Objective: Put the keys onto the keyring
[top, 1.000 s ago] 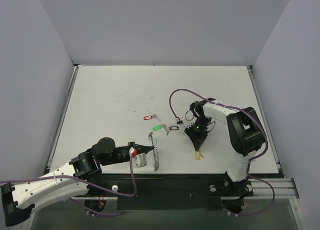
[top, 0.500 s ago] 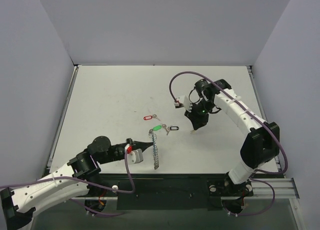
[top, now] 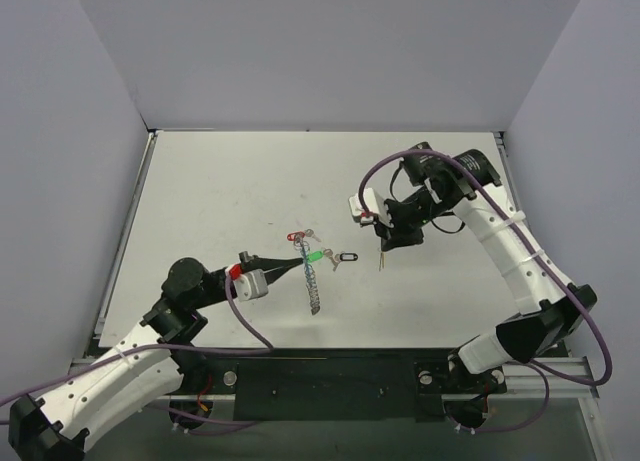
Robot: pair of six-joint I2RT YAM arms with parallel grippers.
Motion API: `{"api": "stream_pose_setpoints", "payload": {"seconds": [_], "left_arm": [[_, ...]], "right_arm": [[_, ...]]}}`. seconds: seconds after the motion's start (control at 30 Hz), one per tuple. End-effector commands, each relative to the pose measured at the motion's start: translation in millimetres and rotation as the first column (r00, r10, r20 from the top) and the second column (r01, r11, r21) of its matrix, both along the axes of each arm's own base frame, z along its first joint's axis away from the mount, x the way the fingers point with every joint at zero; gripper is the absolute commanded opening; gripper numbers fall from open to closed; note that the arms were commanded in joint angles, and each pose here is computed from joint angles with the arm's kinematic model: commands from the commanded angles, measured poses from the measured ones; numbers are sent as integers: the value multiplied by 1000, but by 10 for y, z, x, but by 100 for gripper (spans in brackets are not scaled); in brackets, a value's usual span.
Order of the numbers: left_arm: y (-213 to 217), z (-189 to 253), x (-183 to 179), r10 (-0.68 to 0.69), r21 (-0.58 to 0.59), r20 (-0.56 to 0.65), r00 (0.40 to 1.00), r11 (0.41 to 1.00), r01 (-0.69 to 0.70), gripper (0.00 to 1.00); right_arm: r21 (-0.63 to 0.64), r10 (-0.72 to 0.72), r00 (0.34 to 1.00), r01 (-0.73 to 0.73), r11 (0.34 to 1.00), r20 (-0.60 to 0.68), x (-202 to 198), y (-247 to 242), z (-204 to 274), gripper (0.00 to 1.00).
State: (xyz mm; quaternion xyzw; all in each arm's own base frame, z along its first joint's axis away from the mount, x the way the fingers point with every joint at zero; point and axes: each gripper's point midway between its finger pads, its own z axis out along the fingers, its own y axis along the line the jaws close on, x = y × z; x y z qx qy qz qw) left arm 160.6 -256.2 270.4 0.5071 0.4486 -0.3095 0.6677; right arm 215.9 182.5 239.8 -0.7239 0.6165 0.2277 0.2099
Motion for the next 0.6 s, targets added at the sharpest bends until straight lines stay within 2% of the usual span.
{"api": "stream_pose_setpoints", "payload": {"seconds": [0.0, 0.13, 0.17, 0.2, 0.23, 0.57], "left_arm": [[56, 445, -46, -76, -177, 101, 992, 980, 93, 0], [74, 436, -51, -90, -183, 105, 990, 977, 108, 0], [74, 409, -51, -90, -179, 101, 991, 978, 107, 0], [68, 383, -59, -95, -173, 94, 991, 979, 110, 0], [65, 367, -59, -95, -167, 99, 991, 980, 111, 0], [-57, 208, -244, -147, -99, 119, 982, 982, 159, 0]], "right_arm": [[33, 86, 992, -89, 995, 93, -214, 206, 180, 0], [46, 112, 968, -125, 991, 224, -226, 472, 205, 0], [80, 94, 954, -122, 989, 286, -156, 561, 273, 0], [87, 92, 956, -121, 989, 280, -212, 627, 235, 0], [117, 78, 942, -122, 986, 326, -179, 708, 304, 0], [256, 5, 928, -108, 961, 373, -288, 1084, 362, 0]]}}
